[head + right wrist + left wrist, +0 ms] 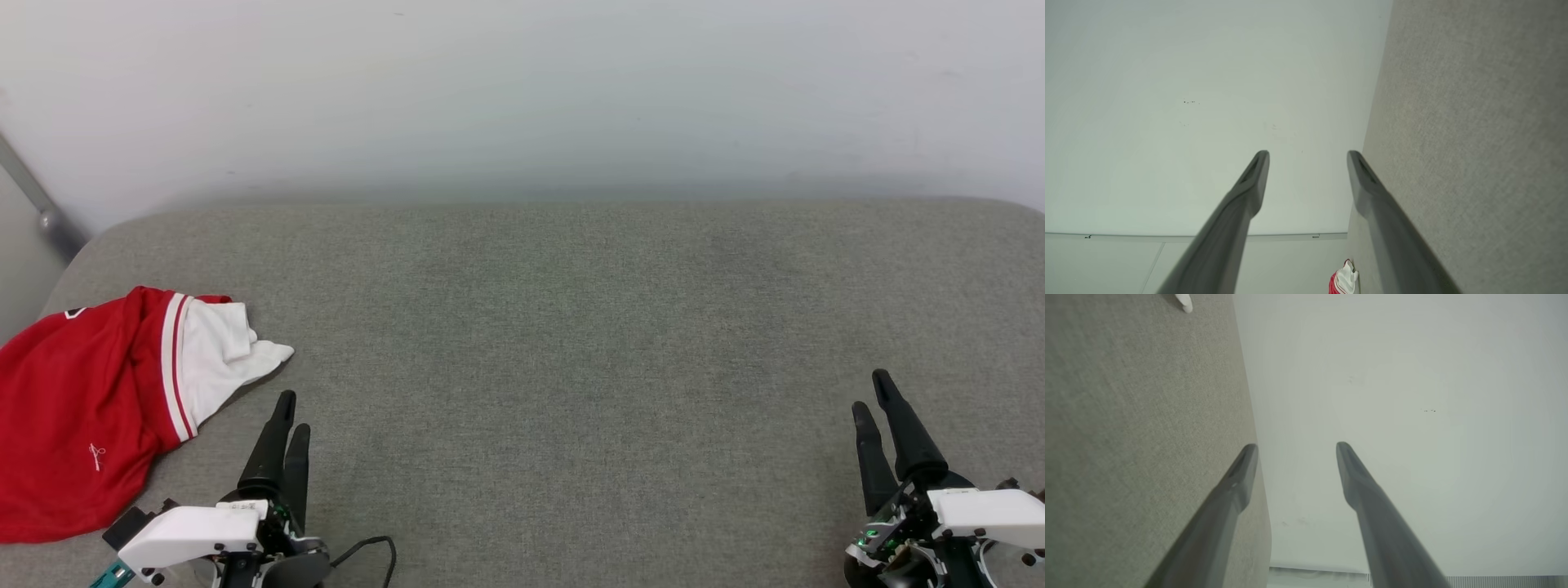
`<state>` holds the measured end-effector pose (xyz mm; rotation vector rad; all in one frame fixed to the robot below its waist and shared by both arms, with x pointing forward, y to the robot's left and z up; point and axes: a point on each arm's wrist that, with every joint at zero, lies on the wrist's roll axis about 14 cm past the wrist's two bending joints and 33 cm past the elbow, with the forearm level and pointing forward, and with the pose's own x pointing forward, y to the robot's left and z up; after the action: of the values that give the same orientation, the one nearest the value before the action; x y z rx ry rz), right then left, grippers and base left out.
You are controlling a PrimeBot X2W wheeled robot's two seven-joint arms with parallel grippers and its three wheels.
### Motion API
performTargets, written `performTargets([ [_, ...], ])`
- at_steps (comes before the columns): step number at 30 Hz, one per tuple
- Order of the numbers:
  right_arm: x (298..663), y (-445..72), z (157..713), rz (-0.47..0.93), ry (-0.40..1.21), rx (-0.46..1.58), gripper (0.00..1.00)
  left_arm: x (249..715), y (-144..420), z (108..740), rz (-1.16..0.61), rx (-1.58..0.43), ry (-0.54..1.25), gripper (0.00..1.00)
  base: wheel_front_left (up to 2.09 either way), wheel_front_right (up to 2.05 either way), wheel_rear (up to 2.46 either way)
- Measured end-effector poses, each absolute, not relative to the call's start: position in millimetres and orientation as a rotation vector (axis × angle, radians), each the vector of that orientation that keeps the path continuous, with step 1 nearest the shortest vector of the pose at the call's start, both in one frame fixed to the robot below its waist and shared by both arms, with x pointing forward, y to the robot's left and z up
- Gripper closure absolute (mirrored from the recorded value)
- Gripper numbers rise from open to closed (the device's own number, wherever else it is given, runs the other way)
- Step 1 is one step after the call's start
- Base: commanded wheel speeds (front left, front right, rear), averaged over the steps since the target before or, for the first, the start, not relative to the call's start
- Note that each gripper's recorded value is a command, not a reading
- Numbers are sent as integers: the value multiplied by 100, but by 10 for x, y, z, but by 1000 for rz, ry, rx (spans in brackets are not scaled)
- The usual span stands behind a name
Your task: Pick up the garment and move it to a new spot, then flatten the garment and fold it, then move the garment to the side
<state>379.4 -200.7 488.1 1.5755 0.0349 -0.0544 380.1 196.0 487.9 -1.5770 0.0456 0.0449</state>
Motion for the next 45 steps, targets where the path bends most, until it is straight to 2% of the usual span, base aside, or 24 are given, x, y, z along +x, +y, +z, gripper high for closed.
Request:
performTargets([
  [12,3812,-1955,4953,-44,15,1476,0,3836,1866,4964,23,-1473,31,0,0,0,0],
  [22,3839,-1933,4982,-7,41,1108,0,3892,1841,5092,-4,-1230,1,0,0,0,0],
  [45,3912,-1800,5167,70,5,646,0,3913,1697,5210,-55,-712,-22,0,0,0,0],
])
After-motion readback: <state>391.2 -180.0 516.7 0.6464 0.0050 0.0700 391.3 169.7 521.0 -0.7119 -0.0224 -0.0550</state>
